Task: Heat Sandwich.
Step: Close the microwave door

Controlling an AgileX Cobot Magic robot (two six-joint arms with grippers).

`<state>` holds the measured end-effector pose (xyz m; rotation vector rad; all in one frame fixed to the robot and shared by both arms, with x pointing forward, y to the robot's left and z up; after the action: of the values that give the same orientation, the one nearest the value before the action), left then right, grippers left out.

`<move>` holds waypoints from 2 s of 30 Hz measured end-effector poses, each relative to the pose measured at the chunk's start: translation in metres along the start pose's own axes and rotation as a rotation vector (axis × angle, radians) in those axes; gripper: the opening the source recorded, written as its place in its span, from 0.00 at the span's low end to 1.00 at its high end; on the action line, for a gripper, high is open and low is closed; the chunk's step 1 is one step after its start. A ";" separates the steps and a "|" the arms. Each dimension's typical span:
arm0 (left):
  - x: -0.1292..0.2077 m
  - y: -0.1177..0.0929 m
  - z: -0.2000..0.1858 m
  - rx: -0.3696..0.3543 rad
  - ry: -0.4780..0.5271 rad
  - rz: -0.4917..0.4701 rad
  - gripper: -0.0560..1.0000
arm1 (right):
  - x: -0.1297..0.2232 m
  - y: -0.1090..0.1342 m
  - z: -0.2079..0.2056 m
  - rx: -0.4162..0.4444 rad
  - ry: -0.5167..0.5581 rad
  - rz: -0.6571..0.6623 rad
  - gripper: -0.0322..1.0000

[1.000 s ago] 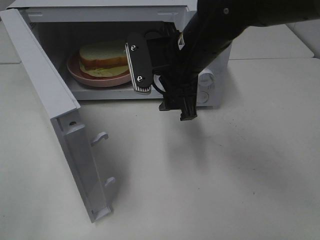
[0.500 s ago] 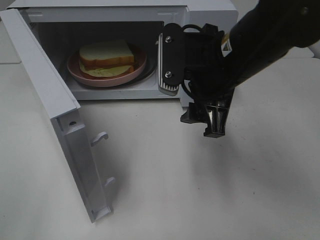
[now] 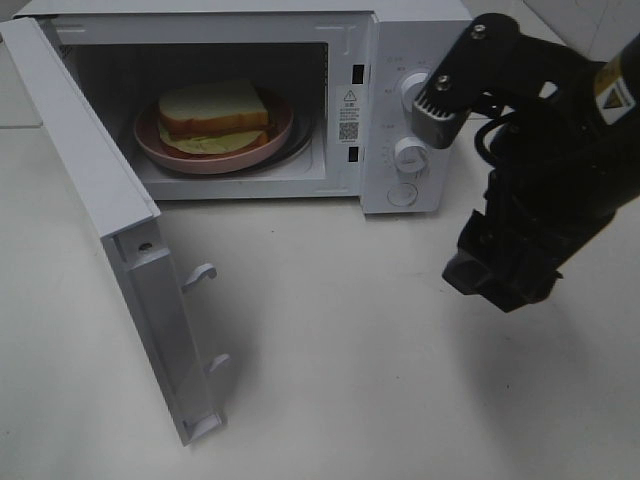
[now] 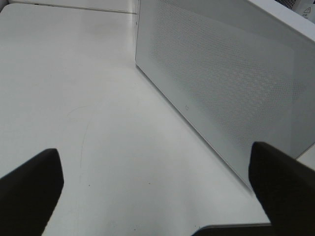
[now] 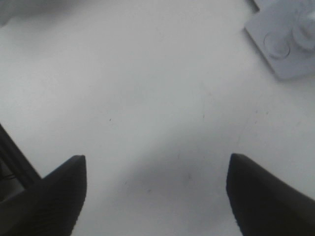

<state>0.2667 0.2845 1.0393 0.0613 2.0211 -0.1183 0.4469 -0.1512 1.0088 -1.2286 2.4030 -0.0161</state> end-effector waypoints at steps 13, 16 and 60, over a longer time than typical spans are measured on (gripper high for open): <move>0.000 0.000 0.000 0.000 0.000 0.000 0.96 | 0.051 0.008 -0.051 -0.006 0.178 0.257 0.77; 0.000 0.000 0.000 0.000 0.000 0.000 0.96 | 0.065 0.010 -0.072 -0.003 0.172 0.281 0.77; 0.000 0.000 0.000 0.000 0.000 0.000 0.96 | 0.202 0.031 -0.108 0.450 -0.415 0.892 0.77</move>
<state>0.2667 0.2845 1.0393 0.0613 2.0211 -0.1183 0.2782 -0.3085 1.0245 0.0839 2.1901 -0.0253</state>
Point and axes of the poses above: a point on each arm's last joint axis where the gripper is mounted, z pointing out along that axis toward the gripper, y along the wrist's bending axis when the last joint is at zero, x = y × z, the point moved 4 cm from there along z, pointing out along that axis toward the gripper, and after that the axes turned 3 degrees about z, right-handed, at the moved point
